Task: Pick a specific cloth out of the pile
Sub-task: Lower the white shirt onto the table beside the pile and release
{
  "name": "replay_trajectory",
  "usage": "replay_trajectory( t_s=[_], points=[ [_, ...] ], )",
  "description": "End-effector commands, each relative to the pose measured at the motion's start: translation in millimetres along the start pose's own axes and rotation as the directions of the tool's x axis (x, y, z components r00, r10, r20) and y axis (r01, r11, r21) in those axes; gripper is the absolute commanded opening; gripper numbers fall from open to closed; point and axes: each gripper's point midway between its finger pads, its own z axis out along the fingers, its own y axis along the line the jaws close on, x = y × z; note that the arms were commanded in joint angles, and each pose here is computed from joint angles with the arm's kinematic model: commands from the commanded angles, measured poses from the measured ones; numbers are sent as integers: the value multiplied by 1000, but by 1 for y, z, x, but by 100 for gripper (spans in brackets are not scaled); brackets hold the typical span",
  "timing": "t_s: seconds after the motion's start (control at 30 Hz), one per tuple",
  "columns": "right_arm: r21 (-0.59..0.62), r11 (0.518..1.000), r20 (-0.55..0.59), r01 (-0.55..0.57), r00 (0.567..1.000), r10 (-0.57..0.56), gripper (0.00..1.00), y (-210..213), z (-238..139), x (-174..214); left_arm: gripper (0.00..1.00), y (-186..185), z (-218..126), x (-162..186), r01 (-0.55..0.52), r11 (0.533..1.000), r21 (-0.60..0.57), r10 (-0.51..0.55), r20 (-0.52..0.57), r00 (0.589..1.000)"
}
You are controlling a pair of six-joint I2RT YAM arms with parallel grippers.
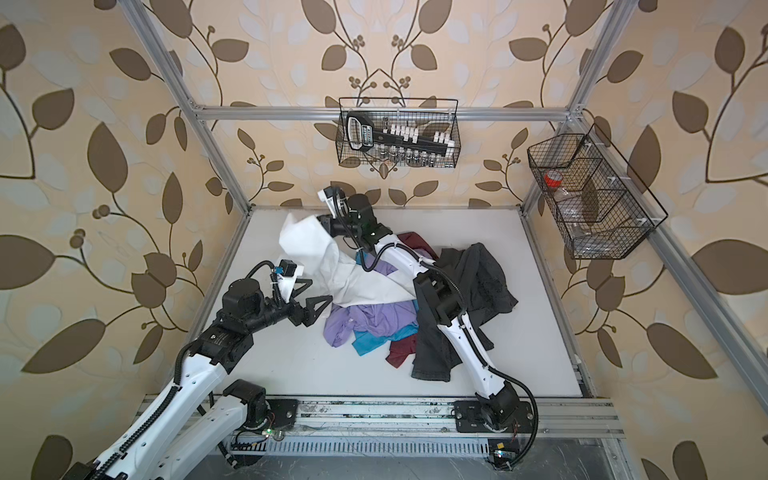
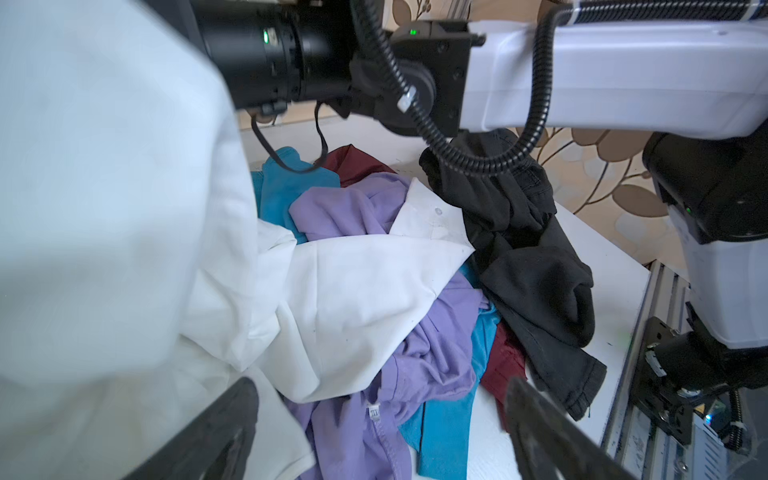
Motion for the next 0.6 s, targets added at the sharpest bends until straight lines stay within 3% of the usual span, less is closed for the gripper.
replay_trajectory(
  t_s=[0.0,0.13,0.23,0.37,0.47,0.57],
  points=[
    [67,998,-158,-2,987,12,68,-3,-10,39,92,-7,-2,-10,-48,999,19,47,44,998],
    [172,983,-143,58,989,-33,86,1,-46,30,93,-7,-2,-10,-49,999,23,47,45,998],
    [323,941,-118,101,991,-66,86,4,-91,11,93,-8,-2,-10,-48,999,25,47,45,998],
    [568,810,-129,146,988,-87,82,0,-169,6,93,-8,-2,-11,-49,999,24,47,44,998],
    [689,705,-180,165,982,-53,78,-3,-220,32,94,-8,-2,-11,-50,998,30,49,42,998],
    [735,658,-241,161,970,31,77,-6,-253,74,94,-9,-1,-10,-46,998,36,45,37,998]
  ],
)
